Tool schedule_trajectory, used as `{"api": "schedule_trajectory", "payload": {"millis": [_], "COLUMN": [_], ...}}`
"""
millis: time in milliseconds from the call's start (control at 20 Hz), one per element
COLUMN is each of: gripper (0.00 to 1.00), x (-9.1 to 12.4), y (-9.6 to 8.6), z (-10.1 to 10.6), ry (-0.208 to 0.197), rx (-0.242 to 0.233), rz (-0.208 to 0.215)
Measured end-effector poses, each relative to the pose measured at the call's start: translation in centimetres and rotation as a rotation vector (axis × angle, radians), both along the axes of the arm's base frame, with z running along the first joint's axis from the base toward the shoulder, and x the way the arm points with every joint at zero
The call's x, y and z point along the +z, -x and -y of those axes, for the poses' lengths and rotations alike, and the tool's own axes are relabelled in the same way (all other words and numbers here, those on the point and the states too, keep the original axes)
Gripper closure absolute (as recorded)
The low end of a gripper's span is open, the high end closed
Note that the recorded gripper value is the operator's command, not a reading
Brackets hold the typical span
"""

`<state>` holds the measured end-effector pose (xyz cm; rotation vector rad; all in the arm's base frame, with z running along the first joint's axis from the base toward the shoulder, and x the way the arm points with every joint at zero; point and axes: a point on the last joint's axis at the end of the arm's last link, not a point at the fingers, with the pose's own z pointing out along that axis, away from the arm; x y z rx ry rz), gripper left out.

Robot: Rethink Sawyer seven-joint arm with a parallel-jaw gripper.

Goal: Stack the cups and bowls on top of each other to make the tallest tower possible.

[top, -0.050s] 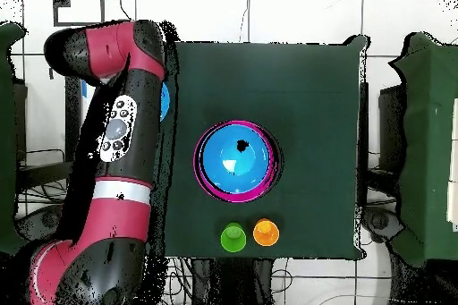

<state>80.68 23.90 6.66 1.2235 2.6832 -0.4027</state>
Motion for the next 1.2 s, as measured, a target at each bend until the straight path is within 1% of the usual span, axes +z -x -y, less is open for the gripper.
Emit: {"api": "schedule_trajectory", "payload": {"millis": [200, 450, 750, 850, 950, 1100, 1200], "gripper": [0.00, 0.00, 0.00, 0.00, 0.00, 0.00, 0.00], "x": [-1.6, -3.5, -5.3, -5.8, -6.0, -5.8, -5.4], "y": [1.3, 2.9, 4.6, 5.4, 5.8, 6.3, 6.6], "z": [1.5, 2.8, 3.5, 3.2, 2.7, 1.4, 0.0], "ry": [0.014, 0.023, 0.021, 0.022, 0.023, 0.022, 0.016], "rx": [-0.027, -0.055, -0.076, -0.077, -0.073, -0.060, -0.043], "rz": [-0.030, -0.060, -0.091, -0.107, -0.113, -0.114, -0.109]}}
